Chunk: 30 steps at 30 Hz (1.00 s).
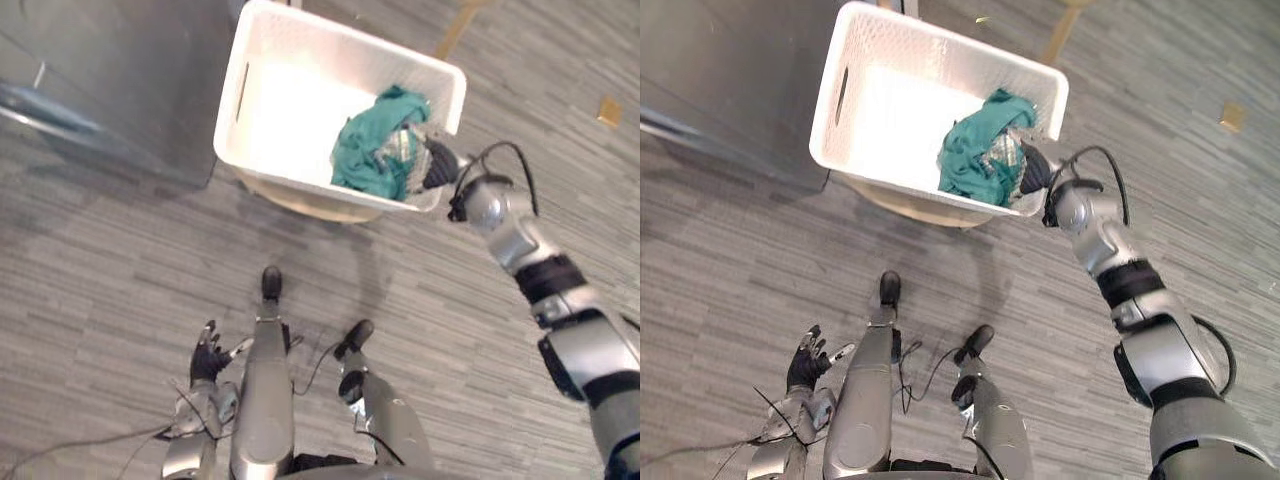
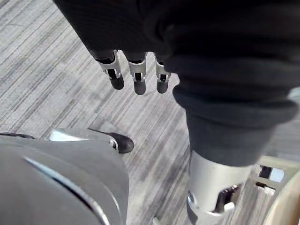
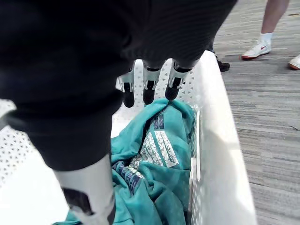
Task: Pick up the laundry basket with both hands and put the clothes into the washing machine.
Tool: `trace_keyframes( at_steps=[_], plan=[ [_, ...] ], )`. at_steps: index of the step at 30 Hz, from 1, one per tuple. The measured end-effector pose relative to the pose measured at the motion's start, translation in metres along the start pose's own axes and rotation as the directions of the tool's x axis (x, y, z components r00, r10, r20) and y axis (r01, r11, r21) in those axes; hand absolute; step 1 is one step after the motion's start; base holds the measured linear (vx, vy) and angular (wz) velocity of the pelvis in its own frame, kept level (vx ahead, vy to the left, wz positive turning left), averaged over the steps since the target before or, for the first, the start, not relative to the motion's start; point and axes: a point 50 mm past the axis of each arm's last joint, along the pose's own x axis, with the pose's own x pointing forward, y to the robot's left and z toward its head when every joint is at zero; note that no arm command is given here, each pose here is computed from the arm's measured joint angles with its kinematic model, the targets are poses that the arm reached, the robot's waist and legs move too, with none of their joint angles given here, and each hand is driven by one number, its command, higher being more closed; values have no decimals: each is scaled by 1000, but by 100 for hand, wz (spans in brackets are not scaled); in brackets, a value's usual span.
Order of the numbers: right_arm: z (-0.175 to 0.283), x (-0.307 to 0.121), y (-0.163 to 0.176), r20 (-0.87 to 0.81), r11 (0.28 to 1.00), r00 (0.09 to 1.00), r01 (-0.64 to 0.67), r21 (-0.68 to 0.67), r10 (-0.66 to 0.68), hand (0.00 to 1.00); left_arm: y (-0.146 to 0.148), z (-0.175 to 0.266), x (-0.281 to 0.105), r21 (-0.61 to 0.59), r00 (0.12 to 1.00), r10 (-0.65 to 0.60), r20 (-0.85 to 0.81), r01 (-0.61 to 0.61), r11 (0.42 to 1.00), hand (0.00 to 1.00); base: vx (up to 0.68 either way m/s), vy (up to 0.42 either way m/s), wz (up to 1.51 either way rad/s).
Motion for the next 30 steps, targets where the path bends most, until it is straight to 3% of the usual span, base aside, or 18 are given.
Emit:
trace_keyframes(
  at_steps=[16, 24, 25, 30],
  plan=[
    [-16, 14, -26, -117, 981, 989, 69, -179, -91, 0, -21, 33, 12, -276, 992, -11, 129, 47, 960, 0, -22, 53, 6],
    [-28, 14, -31, -179, 975, 979, 56, -216, -96, 0, -50, 43, 8, -319, 980, -92, 176, 145, 937, 0, 30, 48, 2],
    [-28, 14, -31, -179, 976, 979, 57, -212, -97, 100, -54, 44, 7, -321, 978, -104, 181, 159, 934, 0, 47, 61, -2],
    [-25, 16, -40, -173, 983, 977, 100, -156, -126, 100, -64, 51, 6, -323, 967, -140, 211, 205, 924, 0, 49, 70, -3]
  ],
)
